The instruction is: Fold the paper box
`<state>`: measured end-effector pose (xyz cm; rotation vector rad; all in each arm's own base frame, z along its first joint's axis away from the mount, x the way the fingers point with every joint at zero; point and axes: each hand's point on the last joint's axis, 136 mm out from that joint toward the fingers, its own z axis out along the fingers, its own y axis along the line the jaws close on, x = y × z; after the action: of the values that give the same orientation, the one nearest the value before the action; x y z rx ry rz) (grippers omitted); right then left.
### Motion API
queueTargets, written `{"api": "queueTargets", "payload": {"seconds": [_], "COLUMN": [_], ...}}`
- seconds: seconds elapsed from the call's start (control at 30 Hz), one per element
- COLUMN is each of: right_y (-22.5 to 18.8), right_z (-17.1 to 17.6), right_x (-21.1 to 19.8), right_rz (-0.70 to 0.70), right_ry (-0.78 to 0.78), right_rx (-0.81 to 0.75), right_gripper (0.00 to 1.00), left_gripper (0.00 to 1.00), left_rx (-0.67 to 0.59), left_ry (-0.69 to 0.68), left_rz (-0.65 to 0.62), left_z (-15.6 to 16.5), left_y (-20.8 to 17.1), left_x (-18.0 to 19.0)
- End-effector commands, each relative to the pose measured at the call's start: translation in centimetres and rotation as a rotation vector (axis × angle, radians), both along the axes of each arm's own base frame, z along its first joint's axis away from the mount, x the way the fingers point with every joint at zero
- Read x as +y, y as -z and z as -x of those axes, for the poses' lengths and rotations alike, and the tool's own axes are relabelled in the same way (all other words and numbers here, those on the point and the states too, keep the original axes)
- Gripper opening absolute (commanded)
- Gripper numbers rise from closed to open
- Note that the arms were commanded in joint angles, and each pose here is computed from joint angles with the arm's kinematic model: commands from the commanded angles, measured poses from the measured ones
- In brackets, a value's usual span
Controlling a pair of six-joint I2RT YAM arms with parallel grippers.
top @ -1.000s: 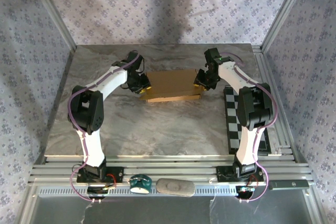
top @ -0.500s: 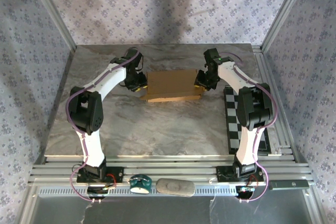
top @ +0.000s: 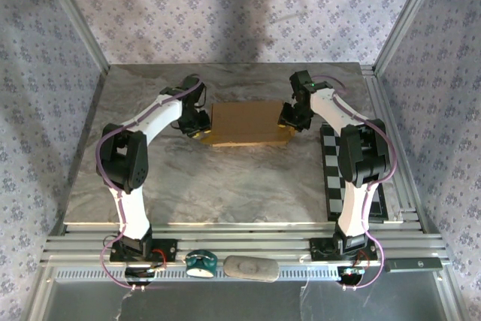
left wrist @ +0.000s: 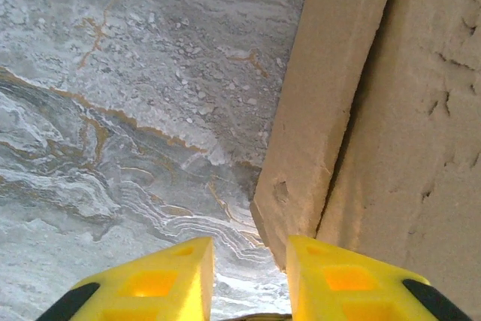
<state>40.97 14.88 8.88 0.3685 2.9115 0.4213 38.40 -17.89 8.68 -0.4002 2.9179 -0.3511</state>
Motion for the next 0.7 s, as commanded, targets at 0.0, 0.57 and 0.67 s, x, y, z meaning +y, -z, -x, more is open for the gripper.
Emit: {"api": "queueTargets", "payload": {"seconds": [0.0, 0.57, 0.67], "right_y": [-0.7, -1.7, -0.3], "right_z": [0.7, 1.0, 1.2], "right_x": [-0.6, -1.5, -1.5], "right_rz": [0.046, 0.074, 0.078], "right_ry": [-0.017, -0.029, -0.036], "right_rx": [0.011, -0.01, 0.016], "right_gripper": [0.36, 0.43, 0.43], "left_gripper": [0.34, 0.4, 0.4], "left_rx": [-0.037, -0.049, -0.026], "left_ry": [0.017, 0.02, 0.037], "left_rz": [0.012, 0.055, 0.048], "left_z": [0.2, -0.8, -0.6], "left_y": [-1.5, -2.9, -1.7], "left_x": [-0.5, -1.8, -2.2]}}
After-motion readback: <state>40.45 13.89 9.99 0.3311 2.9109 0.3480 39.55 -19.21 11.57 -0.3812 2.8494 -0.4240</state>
